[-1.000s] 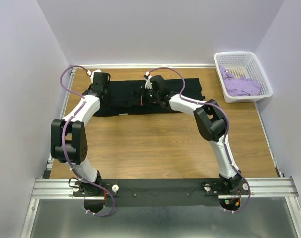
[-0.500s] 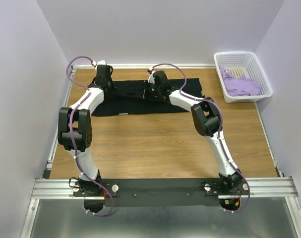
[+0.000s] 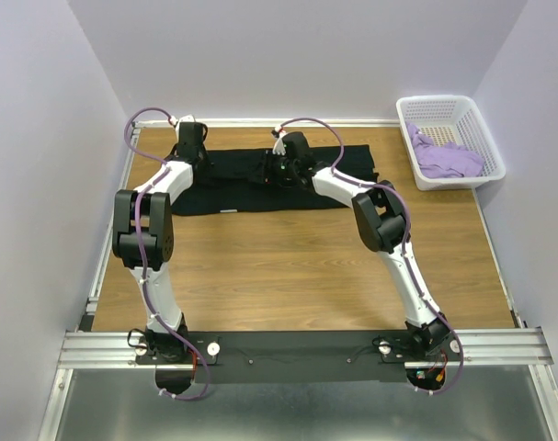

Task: Fold and stack the t-shirts
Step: Fold the tshirt

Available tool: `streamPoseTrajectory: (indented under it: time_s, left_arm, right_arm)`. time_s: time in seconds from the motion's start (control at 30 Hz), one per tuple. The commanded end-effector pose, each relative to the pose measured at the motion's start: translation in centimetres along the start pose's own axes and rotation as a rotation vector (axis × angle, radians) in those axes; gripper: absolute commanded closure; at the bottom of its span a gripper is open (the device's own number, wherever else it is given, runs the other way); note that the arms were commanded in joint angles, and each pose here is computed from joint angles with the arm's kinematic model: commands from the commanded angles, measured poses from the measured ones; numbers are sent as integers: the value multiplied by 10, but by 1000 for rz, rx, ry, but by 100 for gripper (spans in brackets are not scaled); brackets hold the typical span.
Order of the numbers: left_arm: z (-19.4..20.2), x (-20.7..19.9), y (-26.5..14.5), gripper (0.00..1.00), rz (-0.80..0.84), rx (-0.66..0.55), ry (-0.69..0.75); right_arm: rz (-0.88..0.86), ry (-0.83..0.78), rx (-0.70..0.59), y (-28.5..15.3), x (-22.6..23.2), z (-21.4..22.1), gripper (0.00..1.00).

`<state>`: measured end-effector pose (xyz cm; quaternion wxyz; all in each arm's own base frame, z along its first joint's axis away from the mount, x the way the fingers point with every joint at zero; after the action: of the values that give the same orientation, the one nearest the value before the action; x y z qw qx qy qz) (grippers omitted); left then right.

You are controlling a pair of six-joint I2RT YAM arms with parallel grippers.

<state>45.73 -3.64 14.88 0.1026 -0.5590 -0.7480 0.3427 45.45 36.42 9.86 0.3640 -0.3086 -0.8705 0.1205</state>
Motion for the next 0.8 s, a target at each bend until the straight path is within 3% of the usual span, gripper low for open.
streamPoseTrajectory:
  time_s: [0.0, 0.13, 0.3, 0.43, 0.57, 0.67, 0.77]
  left_arm:
    - [-21, -9, 5, 100, 47, -78, -8]
    - [-23, -12, 11, 100, 54, -85, 7]
    - [-34, -18, 13, 100, 87, -123, 25]
    - [-34, -19, 22, 100, 74, -120, 26]
    - [-31, -18, 28, 88, 67, -113, 19]
    - [-32, -18, 30, 71, 50, -120, 12]
    - [-40, -17, 25, 45, 41, -150, -5]
  right_arm:
    - [60, -61, -45, -13, 4, -16, 48]
    - [130, -144, -83, -38, 10, -28, 32]
    - [240, -202, -105, -73, 13, -27, 26]
    - [320, -230, -55, -98, 5, -2, 21]
    - [374, -254, -52, -124, 7, 6, 20]
    - [425, -263, -36, -143, 6, 19, 20]
    - [507, -258, -39, -162, -2, 26, 20]
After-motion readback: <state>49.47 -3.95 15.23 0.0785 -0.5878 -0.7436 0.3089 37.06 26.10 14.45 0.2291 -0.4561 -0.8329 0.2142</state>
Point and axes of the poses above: each gripper's point midway between its finger pads, its own y axis out along the fingers, its own x axis along the line the jaws close on, z = x × y, the point moved 9 cm from there along -y, back along the fingers, and after that the axes turned 6 degrees about -y, right-handed, at the moved point
